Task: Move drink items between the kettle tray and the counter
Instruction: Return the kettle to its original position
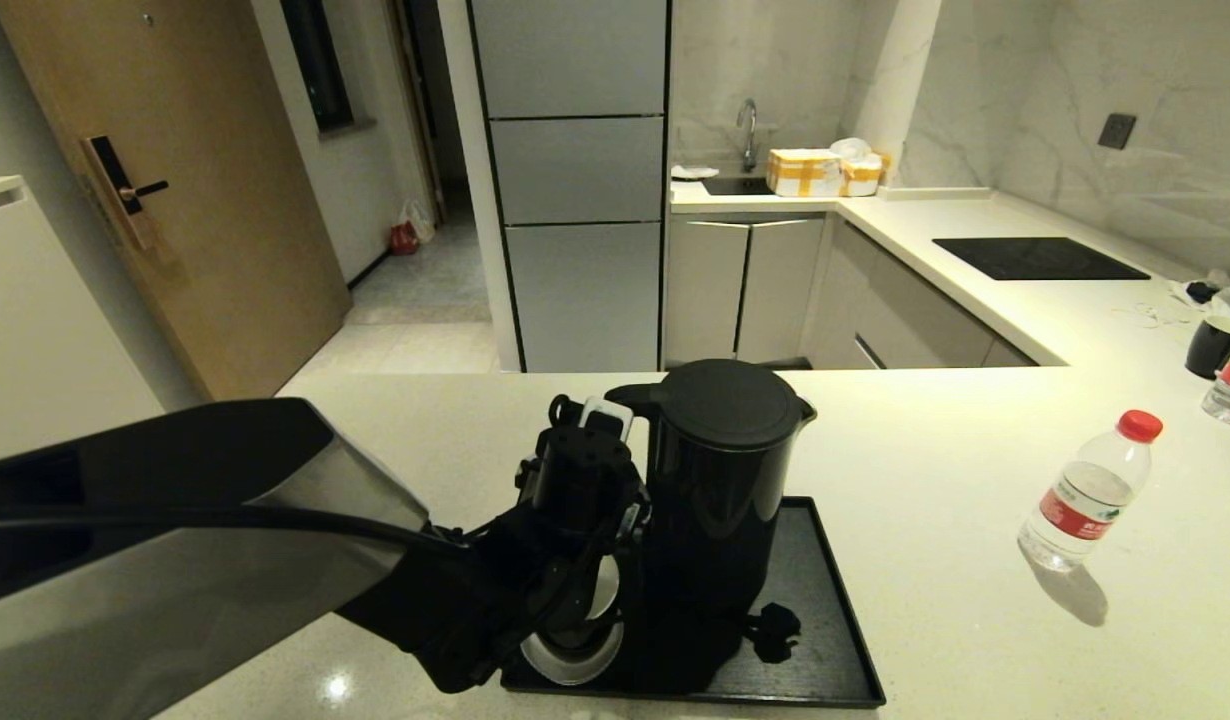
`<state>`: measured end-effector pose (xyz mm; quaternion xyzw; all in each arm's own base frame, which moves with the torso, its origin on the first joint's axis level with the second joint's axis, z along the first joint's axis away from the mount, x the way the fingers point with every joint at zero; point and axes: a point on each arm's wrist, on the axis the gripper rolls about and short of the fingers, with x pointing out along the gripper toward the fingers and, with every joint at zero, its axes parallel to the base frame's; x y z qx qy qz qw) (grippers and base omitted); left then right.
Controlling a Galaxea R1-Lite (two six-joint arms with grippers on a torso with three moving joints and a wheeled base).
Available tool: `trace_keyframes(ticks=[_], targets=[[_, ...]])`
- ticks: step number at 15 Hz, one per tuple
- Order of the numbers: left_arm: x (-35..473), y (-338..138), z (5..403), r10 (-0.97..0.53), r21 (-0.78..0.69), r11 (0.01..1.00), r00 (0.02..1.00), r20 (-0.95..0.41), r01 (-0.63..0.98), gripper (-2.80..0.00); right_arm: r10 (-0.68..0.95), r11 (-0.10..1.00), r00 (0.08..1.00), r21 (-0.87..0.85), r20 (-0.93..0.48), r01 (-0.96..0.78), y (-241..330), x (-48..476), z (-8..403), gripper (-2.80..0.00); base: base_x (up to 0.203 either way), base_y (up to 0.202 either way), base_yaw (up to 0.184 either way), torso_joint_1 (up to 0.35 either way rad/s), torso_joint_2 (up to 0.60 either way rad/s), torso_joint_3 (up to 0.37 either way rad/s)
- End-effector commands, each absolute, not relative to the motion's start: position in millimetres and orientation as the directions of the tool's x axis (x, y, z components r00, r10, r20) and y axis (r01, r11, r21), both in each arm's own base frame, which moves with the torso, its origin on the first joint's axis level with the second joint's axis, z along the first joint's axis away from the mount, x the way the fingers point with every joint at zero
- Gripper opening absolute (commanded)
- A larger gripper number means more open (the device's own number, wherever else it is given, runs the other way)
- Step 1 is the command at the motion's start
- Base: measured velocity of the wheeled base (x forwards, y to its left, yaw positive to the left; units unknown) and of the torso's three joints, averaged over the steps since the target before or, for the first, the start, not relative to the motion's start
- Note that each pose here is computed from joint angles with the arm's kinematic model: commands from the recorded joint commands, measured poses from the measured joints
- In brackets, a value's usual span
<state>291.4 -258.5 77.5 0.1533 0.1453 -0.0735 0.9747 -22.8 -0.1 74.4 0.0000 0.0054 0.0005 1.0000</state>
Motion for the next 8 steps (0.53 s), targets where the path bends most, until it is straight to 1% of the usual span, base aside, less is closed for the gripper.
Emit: trace_keyframes(ticks=[1,7,8], targets=[[289.0,-256.2,72.3,-0.094,0.281,0.942,0.947,-0.309,0.185,0.00,0.002,1.000,1.000,0.000,-0.014,-0.002,-0.1,-22.6,73.5,-2.80,0.000,0.000,0.000,0.000,0.00,0.000],[286.6,-253.8,68.4,-0.095,0.263,0.949,0.954,-0.283,0.173,0.00,0.002,1.000,1.000,0.000,-0.014,-0.002,-0.1,-22.6,73.5,-2.80,0.000,0.000,0.000,0.000,0.00,0.000],[286.4,-253.7,67.4,-0.099,0.254,0.952,0.960,-0.263,0.168,0.00,0.002,1.000,1.000,0.000,-0.014,-0.002,-0.1,-22.6,73.5,-2.80,0.000,0.000,0.000,0.000,0.00,0.000]])
